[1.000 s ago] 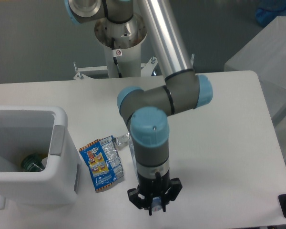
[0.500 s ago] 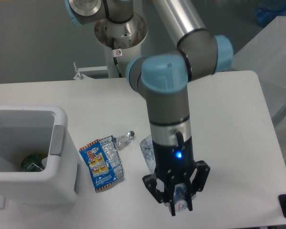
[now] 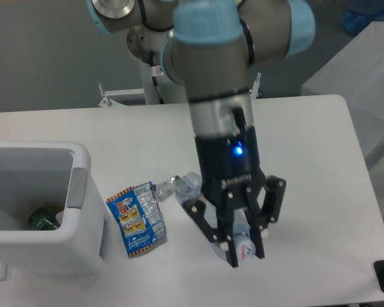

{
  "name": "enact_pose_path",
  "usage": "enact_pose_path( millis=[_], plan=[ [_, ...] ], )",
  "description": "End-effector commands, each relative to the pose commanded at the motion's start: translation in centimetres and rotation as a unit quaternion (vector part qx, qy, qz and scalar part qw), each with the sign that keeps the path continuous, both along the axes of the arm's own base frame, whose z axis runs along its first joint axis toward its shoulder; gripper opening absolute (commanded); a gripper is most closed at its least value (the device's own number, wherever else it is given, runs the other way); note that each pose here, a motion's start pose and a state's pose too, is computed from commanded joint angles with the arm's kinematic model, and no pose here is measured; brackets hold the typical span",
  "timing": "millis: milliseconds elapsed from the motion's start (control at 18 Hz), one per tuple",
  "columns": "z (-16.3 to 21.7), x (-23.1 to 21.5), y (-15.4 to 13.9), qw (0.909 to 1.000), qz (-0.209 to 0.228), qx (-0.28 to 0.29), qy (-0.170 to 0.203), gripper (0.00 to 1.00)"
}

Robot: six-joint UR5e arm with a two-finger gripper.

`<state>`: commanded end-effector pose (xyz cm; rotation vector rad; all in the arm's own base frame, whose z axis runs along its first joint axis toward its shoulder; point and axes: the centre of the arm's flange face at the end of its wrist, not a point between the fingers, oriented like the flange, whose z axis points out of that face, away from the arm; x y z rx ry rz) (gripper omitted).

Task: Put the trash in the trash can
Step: 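Lift the clear bottle up off the table, then carry the bottle over the white bin and release it inside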

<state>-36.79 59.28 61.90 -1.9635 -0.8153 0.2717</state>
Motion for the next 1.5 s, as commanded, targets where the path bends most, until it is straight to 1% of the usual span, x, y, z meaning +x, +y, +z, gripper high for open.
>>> enact_pose_path(
  millis=[56, 167, 222, 278, 444, 611, 667, 778, 944, 1222, 1500],
  plan=[
    [0.6, 0.5, 0.0, 0.9999, -0.004, 0.009, 0.01, 0.41],
    [1.4, 3.0, 1.1, 0.9981, -0.04, 0.021, 0.041, 0.41],
    [1.7, 4.1, 1.5, 0.9971, -0.051, 0.025, 0.049, 0.41],
    [2.5, 5.2, 1.5, 0.9963, -0.057, 0.031, 0.056, 0.41],
    [3.4, 8.4, 2.1, 0.9944, -0.079, 0.037, 0.059, 0.41],
    [3.9, 11.9, 2.9, 0.992, -0.103, 0.041, 0.059, 0.41],
    [3.7, 12.5, 3.1, 0.9917, -0.108, 0.039, 0.057, 0.41],
    [2.8, 15.5, 4.1, 0.9898, -0.13, 0.034, 0.048, 0.41],
    [1.3, 19.0, 4.3, 0.9875, -0.152, 0.023, 0.036, 0.41],
    [1.0, 21.8, 4.8, 0.9844, -0.172, 0.021, 0.032, 0.41],
    [-2.2, 22.4, 7.1, 0.9826, -0.185, 0.001, 0.018, 0.41]
  ],
)
